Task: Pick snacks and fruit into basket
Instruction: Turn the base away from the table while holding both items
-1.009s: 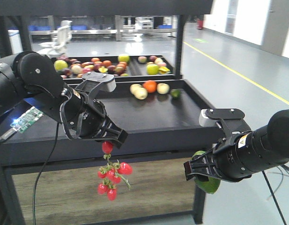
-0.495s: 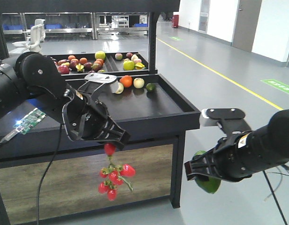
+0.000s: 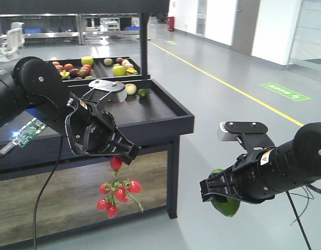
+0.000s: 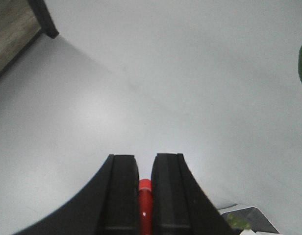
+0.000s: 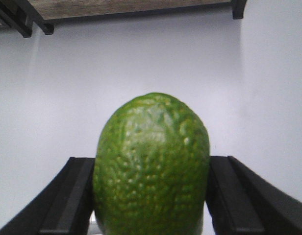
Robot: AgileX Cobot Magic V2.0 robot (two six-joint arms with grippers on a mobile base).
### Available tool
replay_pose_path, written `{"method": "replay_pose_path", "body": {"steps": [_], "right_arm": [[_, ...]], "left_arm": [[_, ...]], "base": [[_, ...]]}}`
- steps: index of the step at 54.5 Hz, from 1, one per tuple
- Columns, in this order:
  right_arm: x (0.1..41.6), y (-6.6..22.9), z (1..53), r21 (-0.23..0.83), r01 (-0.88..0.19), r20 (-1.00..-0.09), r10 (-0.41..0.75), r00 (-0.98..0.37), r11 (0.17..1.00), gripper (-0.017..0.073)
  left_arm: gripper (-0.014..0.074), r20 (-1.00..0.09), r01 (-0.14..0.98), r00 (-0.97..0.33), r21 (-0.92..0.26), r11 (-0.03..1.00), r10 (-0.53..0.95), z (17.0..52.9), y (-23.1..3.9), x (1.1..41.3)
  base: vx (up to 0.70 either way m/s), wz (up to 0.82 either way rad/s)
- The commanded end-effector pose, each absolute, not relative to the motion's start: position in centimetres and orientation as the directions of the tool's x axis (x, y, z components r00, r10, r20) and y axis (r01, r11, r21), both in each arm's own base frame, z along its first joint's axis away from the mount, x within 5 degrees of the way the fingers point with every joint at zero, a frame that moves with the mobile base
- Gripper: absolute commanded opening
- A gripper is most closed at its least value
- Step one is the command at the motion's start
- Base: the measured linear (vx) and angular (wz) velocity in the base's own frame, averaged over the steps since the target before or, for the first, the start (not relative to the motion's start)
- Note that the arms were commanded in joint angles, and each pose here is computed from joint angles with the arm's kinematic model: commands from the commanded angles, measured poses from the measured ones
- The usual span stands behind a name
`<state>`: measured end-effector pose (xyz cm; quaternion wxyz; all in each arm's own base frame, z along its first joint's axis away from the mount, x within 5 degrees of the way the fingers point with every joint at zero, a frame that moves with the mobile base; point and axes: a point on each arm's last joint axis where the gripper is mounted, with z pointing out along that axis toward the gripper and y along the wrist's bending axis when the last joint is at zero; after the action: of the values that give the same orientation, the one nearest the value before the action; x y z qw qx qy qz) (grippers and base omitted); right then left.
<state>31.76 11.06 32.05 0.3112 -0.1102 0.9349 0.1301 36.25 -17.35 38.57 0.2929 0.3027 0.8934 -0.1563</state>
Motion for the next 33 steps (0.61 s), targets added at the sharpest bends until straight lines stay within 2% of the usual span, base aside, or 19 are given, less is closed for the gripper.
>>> {"method": "replay_pose_path", "body": {"steps": [1,16,33], "right_arm": [[31.62,10.91,34.71,0.178,-0.298,-0.705,-0.089,-0.703,0.938,-0.0008],[31.62,10.91,34.71,0.178,-0.298,-0.705,-0.089,-0.703,0.938,-0.0008],[31.62,10.91,34.71,0.178,-0.298,-0.705,-0.089,-0.703,0.938,-0.0008]], "left_arm": [[-0.0006,-0.722,0.634,-0.575,-0.094,0.768,0.386,41.96,-17.1,35.09],[-0.0006,-0.722,0.634,-0.575,-0.094,0.768,0.386,41.96,-17.1,35.09],[-0.0006,-0.722,0.634,-0.575,-0.094,0.768,0.386,41.96,-17.1,35.09]], "base": [[-0.17,-0.32],[-0.17,-0.4],[-0.18,-0.54]]}}
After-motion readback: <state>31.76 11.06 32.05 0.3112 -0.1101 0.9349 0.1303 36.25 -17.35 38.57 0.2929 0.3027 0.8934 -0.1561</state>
